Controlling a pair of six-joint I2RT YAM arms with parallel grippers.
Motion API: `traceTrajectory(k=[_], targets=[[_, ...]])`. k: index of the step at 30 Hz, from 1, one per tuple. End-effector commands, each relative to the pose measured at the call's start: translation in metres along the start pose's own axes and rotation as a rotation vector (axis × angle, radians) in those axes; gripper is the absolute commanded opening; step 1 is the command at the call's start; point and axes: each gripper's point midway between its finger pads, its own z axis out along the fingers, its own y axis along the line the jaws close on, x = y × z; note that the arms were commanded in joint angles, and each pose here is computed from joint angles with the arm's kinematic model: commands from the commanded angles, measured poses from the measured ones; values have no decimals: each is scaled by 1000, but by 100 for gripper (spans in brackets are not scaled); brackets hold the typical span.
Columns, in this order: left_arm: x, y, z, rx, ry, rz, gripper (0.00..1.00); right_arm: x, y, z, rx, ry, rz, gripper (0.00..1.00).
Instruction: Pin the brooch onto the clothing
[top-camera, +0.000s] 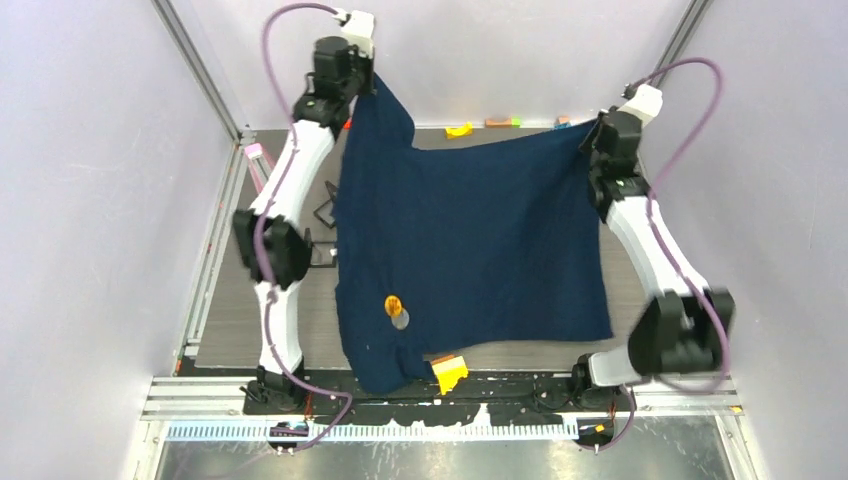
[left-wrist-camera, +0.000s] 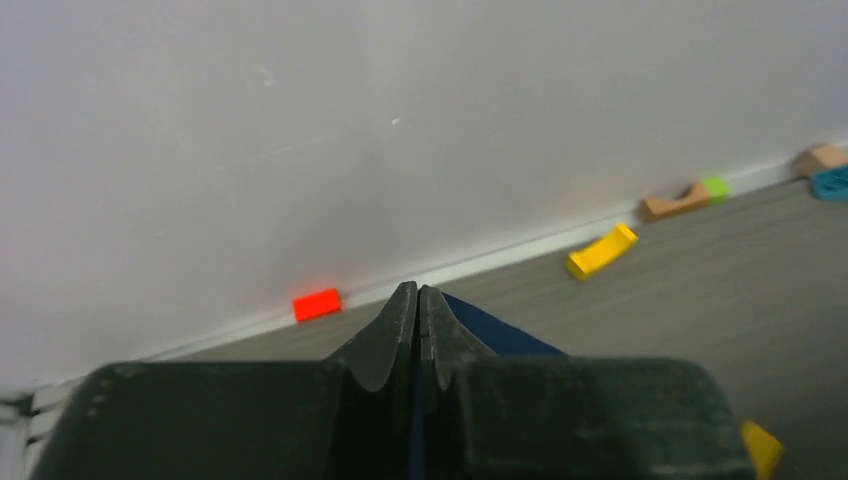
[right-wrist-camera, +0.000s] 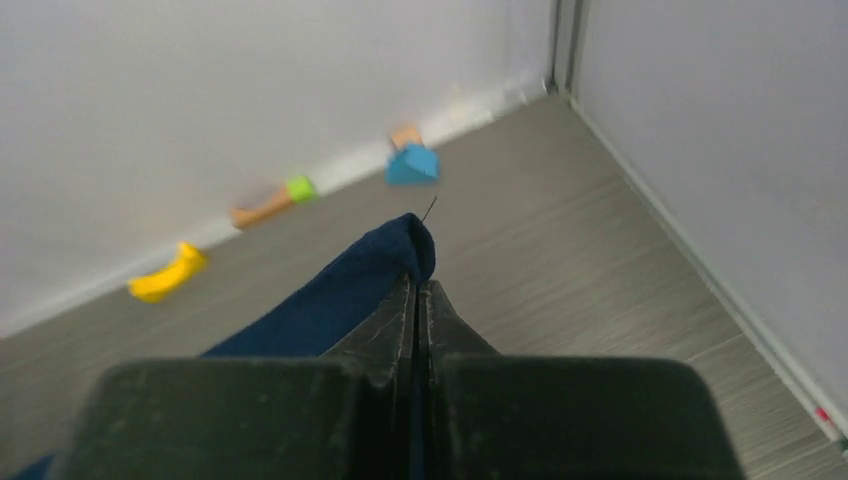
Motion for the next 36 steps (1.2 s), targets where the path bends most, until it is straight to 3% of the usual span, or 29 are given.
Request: traceTrajectory(k=[1,2,4,5,6,11,16,25,31,36], targets=[[-16,18,64,-75,-126,58,18,25,-30,80,112,-32,94,13],[-3,13,78,-54,-113,49,37,49,-28,99,111,40,86,37],[26,2,95,-20,-72,29,81,75,-34,120,130,122,65,67],[32,-3,95,-9,-60,30,92,81,-35,124,130,144,58,71],[33,-7,95,-1,-66,33,95,91,-35,129,129,181,49,75],[53,-45,65,138,-18,-2,97,107,-28,118,69,269,57,76],[76,-74,17,247,97,-127,97,111,-15,74,-29,367,95,80],[111,-72,-91,179,267,-358,99,99,-28,-18,-46,460,86,81],[121,-47,-189,47,315,-402,100,73,-40,-75,-50,413,88,81],[116,-35,-274,5,337,-371,100,42,-44,-124,-115,274,85,83]])
